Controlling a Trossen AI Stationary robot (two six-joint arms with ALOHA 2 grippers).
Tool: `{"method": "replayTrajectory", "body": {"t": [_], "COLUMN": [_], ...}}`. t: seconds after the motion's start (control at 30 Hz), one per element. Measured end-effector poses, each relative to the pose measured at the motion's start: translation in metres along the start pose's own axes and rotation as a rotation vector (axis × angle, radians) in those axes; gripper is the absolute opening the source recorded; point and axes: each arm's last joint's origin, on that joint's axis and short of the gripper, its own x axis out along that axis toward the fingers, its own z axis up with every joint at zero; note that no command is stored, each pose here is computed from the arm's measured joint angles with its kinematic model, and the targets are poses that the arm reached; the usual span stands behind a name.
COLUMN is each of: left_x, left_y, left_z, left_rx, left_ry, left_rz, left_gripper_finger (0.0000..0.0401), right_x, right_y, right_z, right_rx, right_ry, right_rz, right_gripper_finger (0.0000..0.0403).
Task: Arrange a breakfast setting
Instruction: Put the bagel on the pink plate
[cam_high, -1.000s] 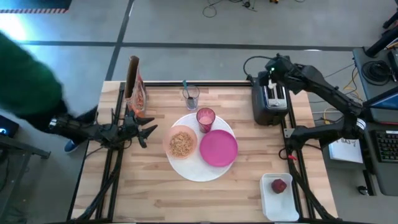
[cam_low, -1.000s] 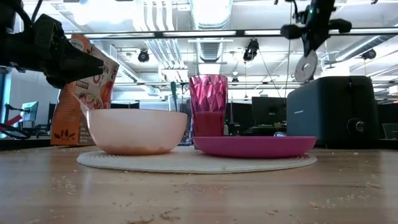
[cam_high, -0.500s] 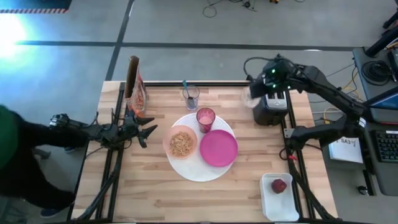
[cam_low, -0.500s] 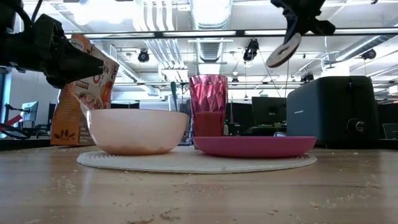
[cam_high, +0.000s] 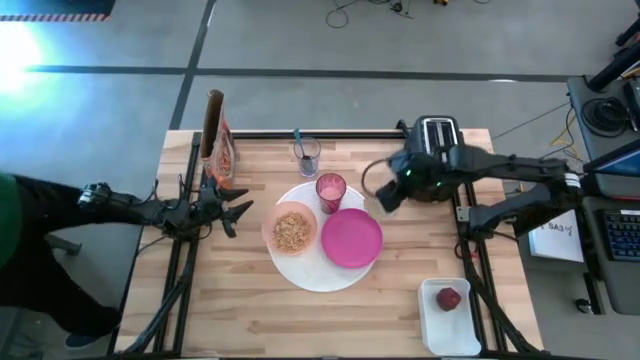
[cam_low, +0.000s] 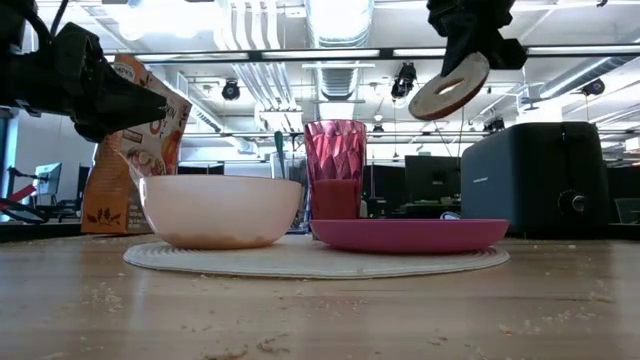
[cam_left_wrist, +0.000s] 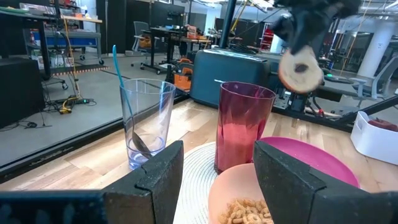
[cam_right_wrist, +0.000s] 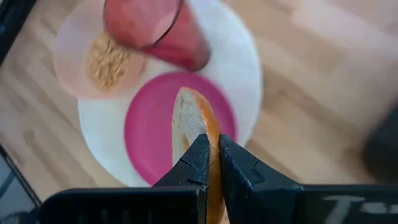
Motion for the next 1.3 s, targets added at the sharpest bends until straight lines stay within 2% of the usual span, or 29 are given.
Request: {"method": "replayTrajectory", "body": {"t": [0.3, 0.53, 0.8, 0.97, 1.13, 1.3], "left_x": [0.0, 0.0, 0.0, 0.0, 0.0, 0.0], "left_y": [0.0, 0.0, 0.0, 0.0, 0.0, 0.0], "left_z": [0.0, 0.0, 0.0, 0.0, 0.0, 0.0], "left_rx": [0.0, 0.0, 0.0, 0.0, 0.0, 0.0], "left_ry": [0.0, 0.0, 0.0, -0.001, 0.0, 0.0], "left_rz": [0.0, 0.0, 0.0, 0.0, 0.0, 0.0], "left_gripper_finger": [0.0178, 0.0178, 0.0178, 0.0178, 0.0178, 0.0178], "right_x": [0.052, 0.09, 0.123, 0.141, 0.146, 0.145], "right_y": [0.031, 0.042, 0.043, 0.038, 0.034, 0.029], "right_z": [-0.017, -0.028, -0.035, -0.041, -0.045, -0.047], "right_rx": [-0.086, -0.127, -0.131, -0.13, -0.109, -0.07], "right_ry": [0.059, 0.149, 0.199, 0.192, 0.166, 0.159], "right_rz": [0.035, -0.034, -0.092, -0.082, -0.033, -0.046], "right_gripper_finger": [0.0013, 0.0013, 0.0013, 0.0013, 0.0013, 0.0017]}}
